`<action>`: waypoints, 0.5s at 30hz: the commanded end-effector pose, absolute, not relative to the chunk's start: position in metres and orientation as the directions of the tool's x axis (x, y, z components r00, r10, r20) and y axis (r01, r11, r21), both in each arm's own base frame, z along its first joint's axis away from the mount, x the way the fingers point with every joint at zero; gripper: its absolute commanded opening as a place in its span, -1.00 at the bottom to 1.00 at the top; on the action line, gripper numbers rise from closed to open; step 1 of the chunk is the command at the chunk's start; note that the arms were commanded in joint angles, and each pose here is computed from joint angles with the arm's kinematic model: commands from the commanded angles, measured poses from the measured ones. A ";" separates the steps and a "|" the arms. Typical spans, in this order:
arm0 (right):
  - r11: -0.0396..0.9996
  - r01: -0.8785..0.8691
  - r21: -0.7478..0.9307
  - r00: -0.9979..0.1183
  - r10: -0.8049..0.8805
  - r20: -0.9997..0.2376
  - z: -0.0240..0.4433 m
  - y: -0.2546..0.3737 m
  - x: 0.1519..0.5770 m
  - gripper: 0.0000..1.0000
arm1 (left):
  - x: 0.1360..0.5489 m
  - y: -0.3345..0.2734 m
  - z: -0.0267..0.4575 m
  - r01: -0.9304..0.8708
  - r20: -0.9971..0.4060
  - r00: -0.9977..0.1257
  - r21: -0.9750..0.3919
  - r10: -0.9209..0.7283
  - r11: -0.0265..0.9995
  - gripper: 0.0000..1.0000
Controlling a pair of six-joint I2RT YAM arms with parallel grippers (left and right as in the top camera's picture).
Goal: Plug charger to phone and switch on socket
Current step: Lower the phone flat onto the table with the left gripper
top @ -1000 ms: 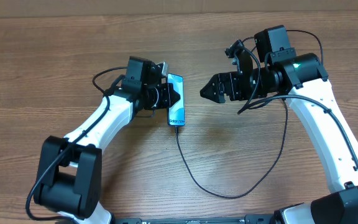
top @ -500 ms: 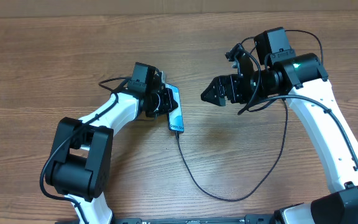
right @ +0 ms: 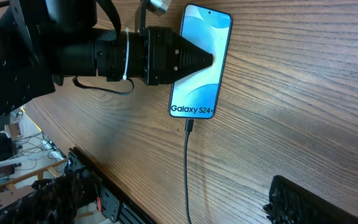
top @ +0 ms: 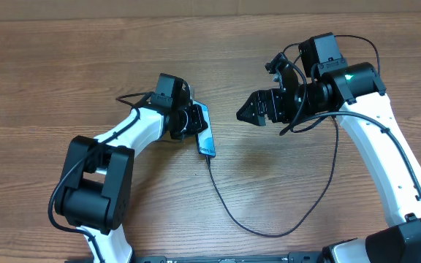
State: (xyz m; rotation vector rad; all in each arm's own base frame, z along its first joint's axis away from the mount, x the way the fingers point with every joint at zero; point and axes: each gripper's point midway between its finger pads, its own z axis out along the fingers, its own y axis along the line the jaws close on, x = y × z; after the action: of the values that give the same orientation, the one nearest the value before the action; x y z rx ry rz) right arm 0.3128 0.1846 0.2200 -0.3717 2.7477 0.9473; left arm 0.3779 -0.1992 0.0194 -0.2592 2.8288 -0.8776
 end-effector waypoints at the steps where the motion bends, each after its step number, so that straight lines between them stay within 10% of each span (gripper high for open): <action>1: 0.761 -0.327 0.560 -0.934 -0.171 -0.312 0.231 0.184 0.311 0.92 | 0.376 -0.189 0.006 -0.150 -0.092 -0.969 -0.515 -0.228 0.844 -0.70; 15: 0.762 -0.324 0.561 -0.936 -0.172 -0.307 0.231 0.184 0.310 0.92 | 0.364 -0.171 -0.005 -0.199 -0.063 -0.967 -0.416 -0.246 0.887 -0.51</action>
State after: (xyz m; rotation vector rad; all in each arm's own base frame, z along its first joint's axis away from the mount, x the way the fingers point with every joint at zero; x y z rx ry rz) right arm 0.3101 0.1838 0.2190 -0.3676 2.7619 0.9479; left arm 0.3681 -0.1841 0.0111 -0.3168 2.9051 -0.7453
